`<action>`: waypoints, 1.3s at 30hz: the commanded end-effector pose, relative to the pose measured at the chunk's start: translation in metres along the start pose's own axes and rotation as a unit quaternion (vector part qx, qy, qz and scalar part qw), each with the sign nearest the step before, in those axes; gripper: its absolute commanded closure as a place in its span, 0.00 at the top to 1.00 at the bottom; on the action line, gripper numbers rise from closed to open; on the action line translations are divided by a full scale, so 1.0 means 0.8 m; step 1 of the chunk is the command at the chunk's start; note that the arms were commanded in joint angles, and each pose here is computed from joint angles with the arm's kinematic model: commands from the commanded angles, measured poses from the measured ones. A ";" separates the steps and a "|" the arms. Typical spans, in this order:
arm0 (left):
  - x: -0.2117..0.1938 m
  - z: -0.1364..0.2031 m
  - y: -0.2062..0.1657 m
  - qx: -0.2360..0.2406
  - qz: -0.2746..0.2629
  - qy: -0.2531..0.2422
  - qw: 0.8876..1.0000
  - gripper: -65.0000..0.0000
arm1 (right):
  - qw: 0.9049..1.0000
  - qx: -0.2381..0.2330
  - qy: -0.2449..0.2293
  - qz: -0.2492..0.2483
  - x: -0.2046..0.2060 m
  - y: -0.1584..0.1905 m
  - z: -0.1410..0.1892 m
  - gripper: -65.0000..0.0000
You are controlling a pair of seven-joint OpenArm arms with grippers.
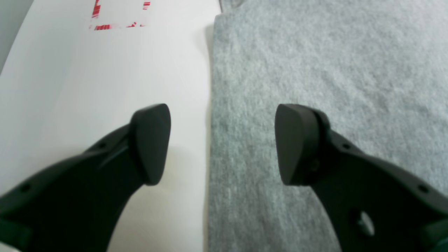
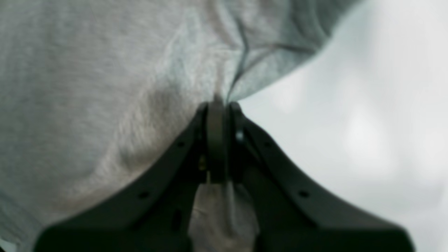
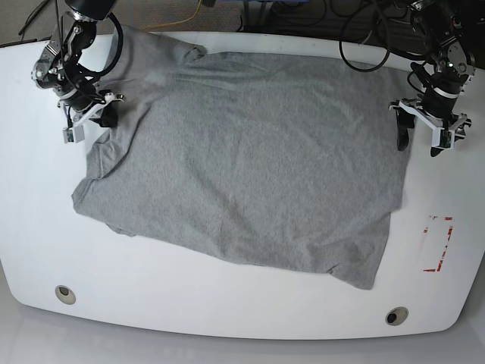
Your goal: Layout the t-shirt on the table in an organized manner, then fold the t-shirt properly
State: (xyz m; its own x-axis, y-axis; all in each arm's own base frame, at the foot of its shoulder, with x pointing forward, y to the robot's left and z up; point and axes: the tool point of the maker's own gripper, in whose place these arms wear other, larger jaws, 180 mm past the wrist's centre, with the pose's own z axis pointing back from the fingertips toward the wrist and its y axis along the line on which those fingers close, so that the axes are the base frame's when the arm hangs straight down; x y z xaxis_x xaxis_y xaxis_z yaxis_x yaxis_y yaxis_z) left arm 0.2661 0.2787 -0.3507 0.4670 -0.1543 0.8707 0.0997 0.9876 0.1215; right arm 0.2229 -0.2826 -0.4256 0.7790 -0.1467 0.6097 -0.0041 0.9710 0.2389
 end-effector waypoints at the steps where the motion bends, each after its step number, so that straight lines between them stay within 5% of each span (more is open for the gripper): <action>1: 0.022 0.002 0.006 0.003 -0.006 -0.029 1.000 0.68 | 1.000 -0.021 -0.003 0.005 0.004 -0.019 0.013 0.00; 20: 0.022 0.001 0.005 0.002 -0.007 -0.029 1.000 0.68 | 0.998 -0.055 0.027 -0.006 -0.035 -0.052 0.045 0.05; 27: 0.023 0.001 0.005 0.002 -0.007 -0.030 1.000 0.68 | 0.998 -0.056 0.016 0.003 -0.024 -0.048 0.047 0.37; 33: 0.025 0.002 0.009 0.003 -0.013 -0.030 0.999 0.68 | 0.995 -0.068 -0.029 0.068 0.026 -0.030 0.072 0.67; 39: 0.027 0.002 0.009 0.003 -0.014 -0.032 0.999 0.68 | 0.986 -0.071 -0.083 0.125 0.074 0.008 0.095 0.82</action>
State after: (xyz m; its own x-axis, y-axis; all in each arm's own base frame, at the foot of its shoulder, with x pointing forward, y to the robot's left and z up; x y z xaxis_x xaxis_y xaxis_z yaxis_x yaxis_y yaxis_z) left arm 0.2676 0.2818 -0.3479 0.4637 -0.1666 0.8702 0.1035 0.9856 0.1336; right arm 0.2089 -0.3058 -0.3548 0.7133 0.0398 0.6998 -0.0531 0.9986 -0.0026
